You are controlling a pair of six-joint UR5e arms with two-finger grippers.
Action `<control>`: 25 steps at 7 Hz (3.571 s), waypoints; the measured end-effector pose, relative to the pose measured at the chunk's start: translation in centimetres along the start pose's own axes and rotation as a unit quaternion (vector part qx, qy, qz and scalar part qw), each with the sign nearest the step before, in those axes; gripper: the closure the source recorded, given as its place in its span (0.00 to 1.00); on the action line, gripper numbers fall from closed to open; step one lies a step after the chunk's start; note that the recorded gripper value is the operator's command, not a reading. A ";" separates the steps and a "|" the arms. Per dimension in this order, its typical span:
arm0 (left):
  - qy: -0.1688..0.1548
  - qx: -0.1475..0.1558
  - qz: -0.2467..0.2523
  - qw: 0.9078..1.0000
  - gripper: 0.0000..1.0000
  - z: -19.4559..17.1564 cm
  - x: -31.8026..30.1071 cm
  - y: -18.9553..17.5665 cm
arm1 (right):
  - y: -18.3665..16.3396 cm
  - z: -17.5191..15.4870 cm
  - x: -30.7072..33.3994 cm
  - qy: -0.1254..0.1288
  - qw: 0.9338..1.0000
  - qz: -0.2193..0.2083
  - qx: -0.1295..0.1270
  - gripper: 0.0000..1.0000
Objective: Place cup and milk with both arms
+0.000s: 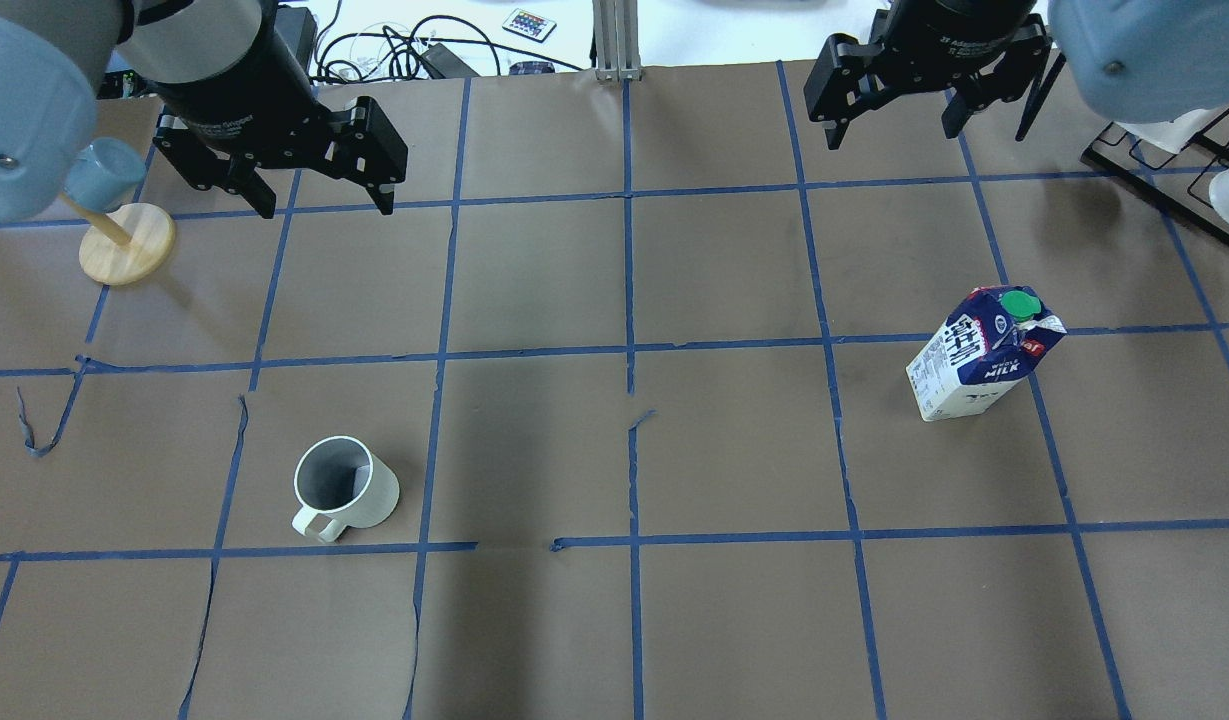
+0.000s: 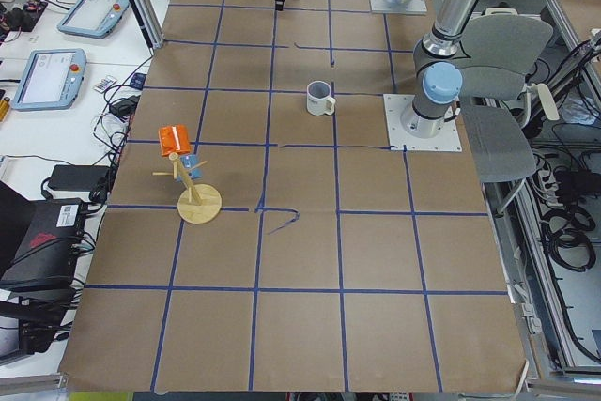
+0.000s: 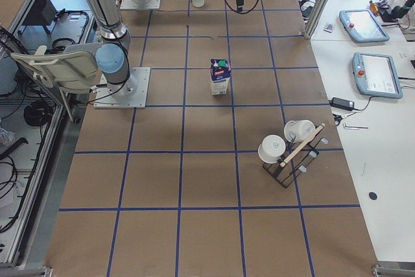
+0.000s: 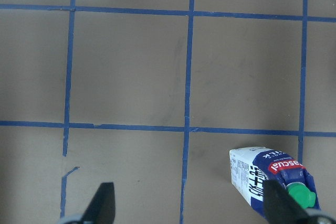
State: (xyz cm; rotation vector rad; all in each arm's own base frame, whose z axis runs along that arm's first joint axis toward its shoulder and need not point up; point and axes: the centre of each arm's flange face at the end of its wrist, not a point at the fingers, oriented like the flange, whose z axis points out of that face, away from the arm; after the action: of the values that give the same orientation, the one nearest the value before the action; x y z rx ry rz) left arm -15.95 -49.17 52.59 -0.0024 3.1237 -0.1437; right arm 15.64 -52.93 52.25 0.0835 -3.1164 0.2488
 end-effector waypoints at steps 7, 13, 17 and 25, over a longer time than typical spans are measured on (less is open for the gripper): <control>-0.019 -0.138 0.027 0.990 0.02 10.8 -2.1 4.7 | -0.6 2.4 5.3 0.007 1.000 0.011 -0.020 0.04; -0.019 -0.152 -0.005 0.988 1.00 28.6 -5.1 10.3 | 3.2 14.9 14.6 0.010 0.998 0.004 -0.056 0.03; -0.006 -0.138 -0.027 0.990 1.00 27.2 -3.9 8.6 | 6.2 19.9 15.7 0.013 0.998 -0.016 -0.052 0.07; 0.046 -0.156 -0.129 0.978 0.00 26.5 23.2 8.2 | 8.3 20.6 15.6 0.018 0.996 -0.032 -0.083 0.52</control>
State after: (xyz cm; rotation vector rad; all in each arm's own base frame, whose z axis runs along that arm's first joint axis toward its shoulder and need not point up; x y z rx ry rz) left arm -38.78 -43.45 25.08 -0.4156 3.1844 0.3539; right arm -0.56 -48.85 30.84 0.1729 -3.0781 -0.0098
